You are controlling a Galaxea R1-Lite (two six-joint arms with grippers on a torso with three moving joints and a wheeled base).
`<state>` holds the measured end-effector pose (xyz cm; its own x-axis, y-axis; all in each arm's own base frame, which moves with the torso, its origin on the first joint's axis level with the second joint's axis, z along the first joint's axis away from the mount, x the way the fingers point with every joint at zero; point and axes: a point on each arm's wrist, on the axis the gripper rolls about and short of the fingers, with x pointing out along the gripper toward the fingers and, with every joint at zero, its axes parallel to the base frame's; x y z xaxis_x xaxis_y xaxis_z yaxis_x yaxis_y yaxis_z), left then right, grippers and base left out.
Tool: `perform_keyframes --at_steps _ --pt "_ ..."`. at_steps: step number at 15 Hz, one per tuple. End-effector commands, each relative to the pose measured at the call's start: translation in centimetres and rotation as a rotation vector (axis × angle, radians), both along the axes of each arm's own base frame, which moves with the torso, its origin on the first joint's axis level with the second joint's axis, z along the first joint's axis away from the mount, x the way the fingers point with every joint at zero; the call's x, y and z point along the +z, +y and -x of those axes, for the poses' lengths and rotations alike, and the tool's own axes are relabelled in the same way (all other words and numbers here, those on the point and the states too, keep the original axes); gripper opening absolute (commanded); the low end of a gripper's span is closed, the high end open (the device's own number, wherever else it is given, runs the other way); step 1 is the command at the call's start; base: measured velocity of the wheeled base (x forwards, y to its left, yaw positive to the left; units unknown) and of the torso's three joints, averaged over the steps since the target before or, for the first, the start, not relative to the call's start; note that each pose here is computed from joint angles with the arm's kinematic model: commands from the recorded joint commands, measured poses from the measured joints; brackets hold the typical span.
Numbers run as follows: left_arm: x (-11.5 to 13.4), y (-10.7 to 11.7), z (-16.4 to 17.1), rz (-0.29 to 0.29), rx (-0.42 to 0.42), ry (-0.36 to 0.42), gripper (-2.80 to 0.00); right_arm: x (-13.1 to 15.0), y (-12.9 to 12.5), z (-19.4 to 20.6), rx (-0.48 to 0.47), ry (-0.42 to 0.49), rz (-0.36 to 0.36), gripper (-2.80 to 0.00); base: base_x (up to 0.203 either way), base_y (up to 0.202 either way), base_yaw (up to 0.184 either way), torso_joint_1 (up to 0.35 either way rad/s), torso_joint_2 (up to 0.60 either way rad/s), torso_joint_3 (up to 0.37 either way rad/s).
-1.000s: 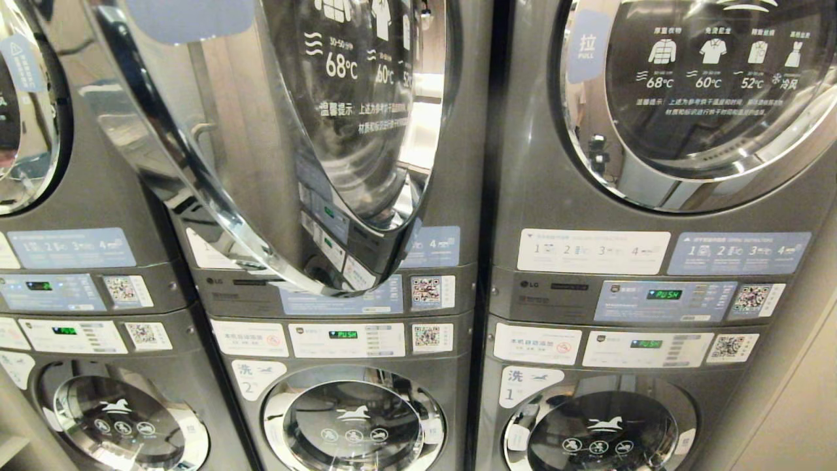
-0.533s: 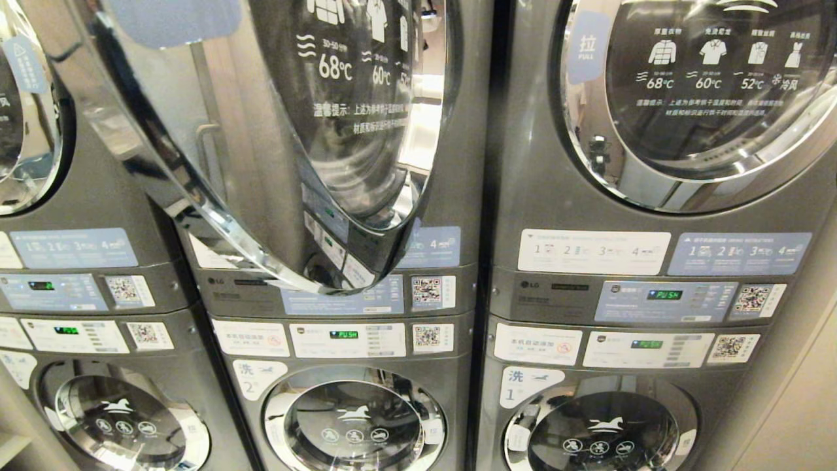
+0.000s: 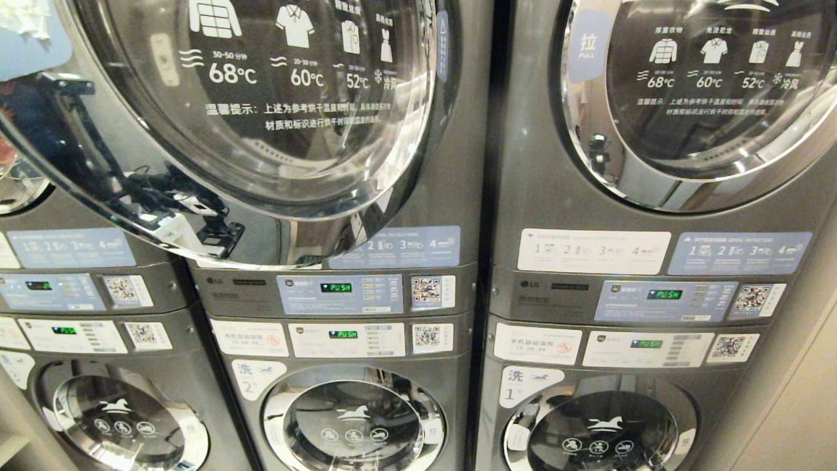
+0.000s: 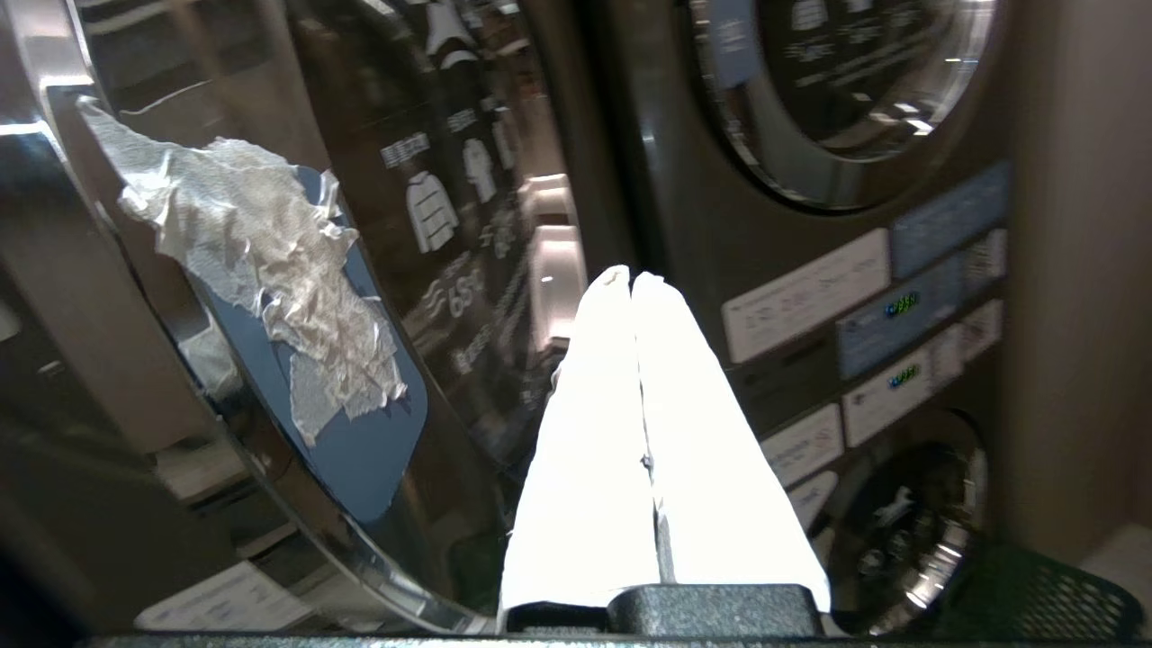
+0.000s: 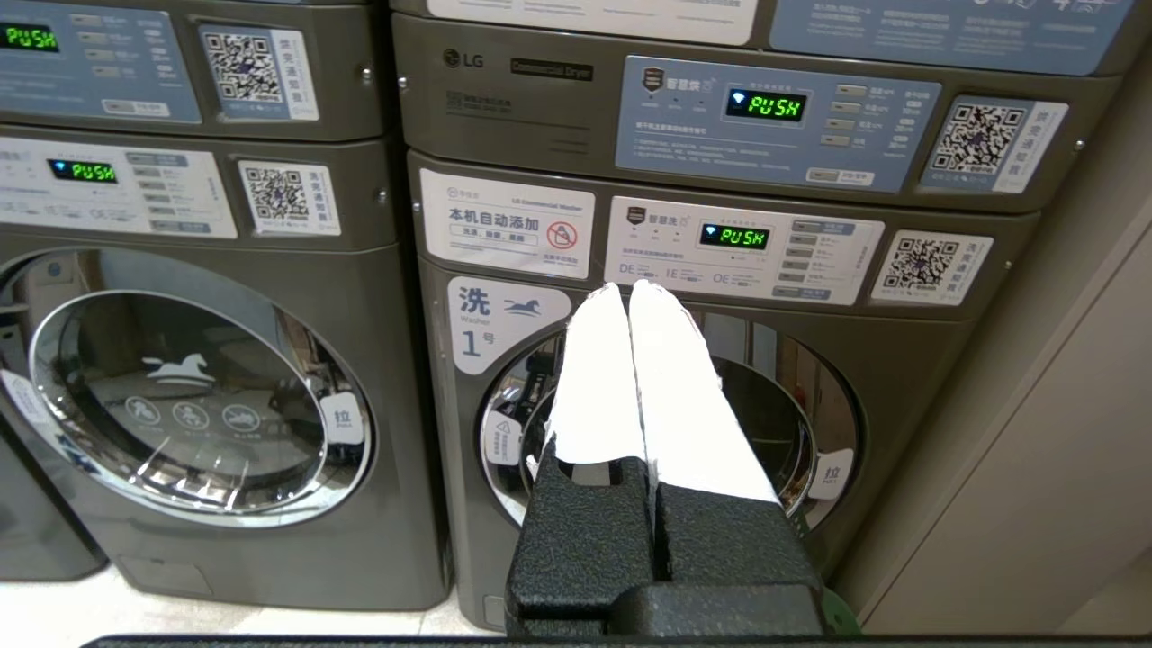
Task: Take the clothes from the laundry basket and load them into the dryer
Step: Close the dryer
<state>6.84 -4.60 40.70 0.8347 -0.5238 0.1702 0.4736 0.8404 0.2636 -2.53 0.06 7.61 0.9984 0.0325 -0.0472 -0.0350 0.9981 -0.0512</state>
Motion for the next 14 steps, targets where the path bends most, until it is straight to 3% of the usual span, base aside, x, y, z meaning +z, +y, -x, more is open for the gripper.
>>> perform_keyframes --at_steps 1,4,7,10,14 --pt "0.3 1.2 1.2 0.041 0.118 -0.022 -2.80 0.0 0.0 0.0 0.001 -0.001 -0.001 -2.80 0.000 0.000 0.000 0.000 0.00 0.000" --pt "0.6 1.7 0.5 0.138 0.376 -0.008 -2.80 0.0 0.0 0.0 0.001 -0.001 -0.002 -2.80 0.000 0.000 0.000 0.000 0.00 0.000" --pt "0.2 0.6 -4.5 0.284 0.568 0.059 -2.80 0.0 0.0 0.0 -0.001 -0.001 -0.004 -2.80 0.000 0.000 0.000 0.000 0.00 0.000" --pt "-0.2 0.5 -9.1 0.340 0.670 0.042 -2.80 0.0 0.0 0.0 -0.001 -0.001 -0.011 -2.80 0.000 0.000 0.000 0.000 0.00 0.000" --pt "-1.0 1.1 -12.8 0.345 0.746 0.033 -2.80 0.0 0.0 0.0 -0.003 -0.001 -0.014 -2.80 0.000 0.000 0.000 0.000 0.00 0.000"
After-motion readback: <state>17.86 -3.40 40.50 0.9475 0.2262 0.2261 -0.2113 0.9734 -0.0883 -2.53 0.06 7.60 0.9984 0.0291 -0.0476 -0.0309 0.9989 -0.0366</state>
